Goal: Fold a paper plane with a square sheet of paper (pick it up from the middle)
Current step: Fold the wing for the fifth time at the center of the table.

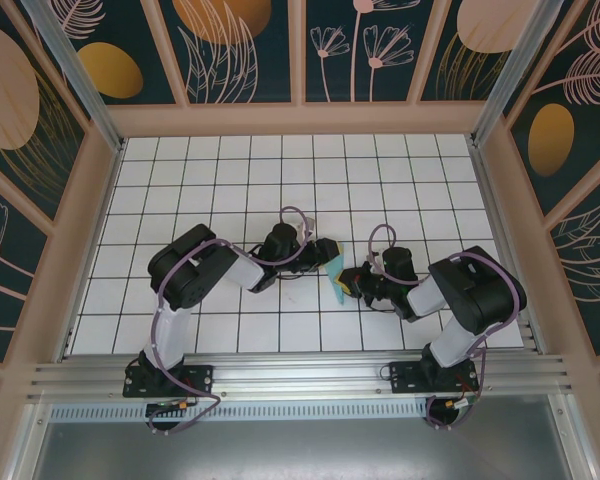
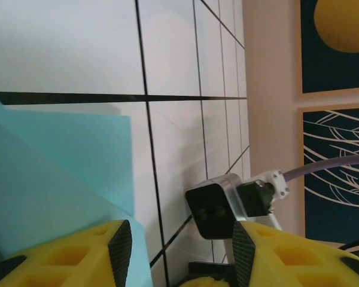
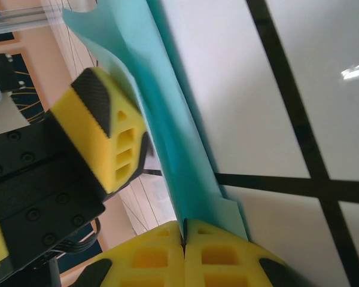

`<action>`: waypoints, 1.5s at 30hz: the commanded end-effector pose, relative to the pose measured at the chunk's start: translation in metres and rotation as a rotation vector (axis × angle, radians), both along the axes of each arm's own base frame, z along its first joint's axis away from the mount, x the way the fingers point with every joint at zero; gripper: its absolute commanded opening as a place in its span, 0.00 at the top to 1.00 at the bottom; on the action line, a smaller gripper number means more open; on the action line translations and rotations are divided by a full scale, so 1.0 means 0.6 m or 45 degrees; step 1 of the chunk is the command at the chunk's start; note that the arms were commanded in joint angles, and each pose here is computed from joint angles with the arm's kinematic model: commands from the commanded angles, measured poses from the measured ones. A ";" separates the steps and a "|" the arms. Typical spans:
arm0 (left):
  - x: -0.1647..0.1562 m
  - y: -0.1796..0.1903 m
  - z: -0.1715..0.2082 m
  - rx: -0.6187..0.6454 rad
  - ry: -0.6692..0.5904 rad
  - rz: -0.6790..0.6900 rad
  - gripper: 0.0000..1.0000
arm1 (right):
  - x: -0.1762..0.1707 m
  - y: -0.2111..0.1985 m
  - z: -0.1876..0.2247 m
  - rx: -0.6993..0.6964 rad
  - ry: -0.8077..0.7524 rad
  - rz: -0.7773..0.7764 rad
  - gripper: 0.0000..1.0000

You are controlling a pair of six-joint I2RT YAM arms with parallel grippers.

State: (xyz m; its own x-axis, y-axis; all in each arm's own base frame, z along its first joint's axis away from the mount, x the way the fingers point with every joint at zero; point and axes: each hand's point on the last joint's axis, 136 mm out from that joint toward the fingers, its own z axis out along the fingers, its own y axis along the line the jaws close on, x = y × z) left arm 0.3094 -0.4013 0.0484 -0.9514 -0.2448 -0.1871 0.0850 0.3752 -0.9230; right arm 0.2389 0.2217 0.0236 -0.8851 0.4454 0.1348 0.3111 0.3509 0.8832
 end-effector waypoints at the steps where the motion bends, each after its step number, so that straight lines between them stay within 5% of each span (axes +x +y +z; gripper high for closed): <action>1: 0.018 0.000 -0.016 0.034 -0.016 0.032 0.49 | -0.007 -0.007 -0.025 -0.064 0.055 0.005 1.00; 15: 0.015 0.002 -0.044 0.148 0.020 0.000 0.51 | -0.032 -0.032 -0.055 -0.336 0.068 0.094 0.90; 31: 0.015 -0.005 -0.039 0.147 0.013 -0.031 0.51 | -0.061 -0.018 -0.017 -0.335 -0.027 0.242 0.82; 45: 0.015 -0.008 -0.034 0.135 0.013 -0.040 0.51 | -0.071 -0.017 -0.027 -0.385 -0.011 0.277 0.96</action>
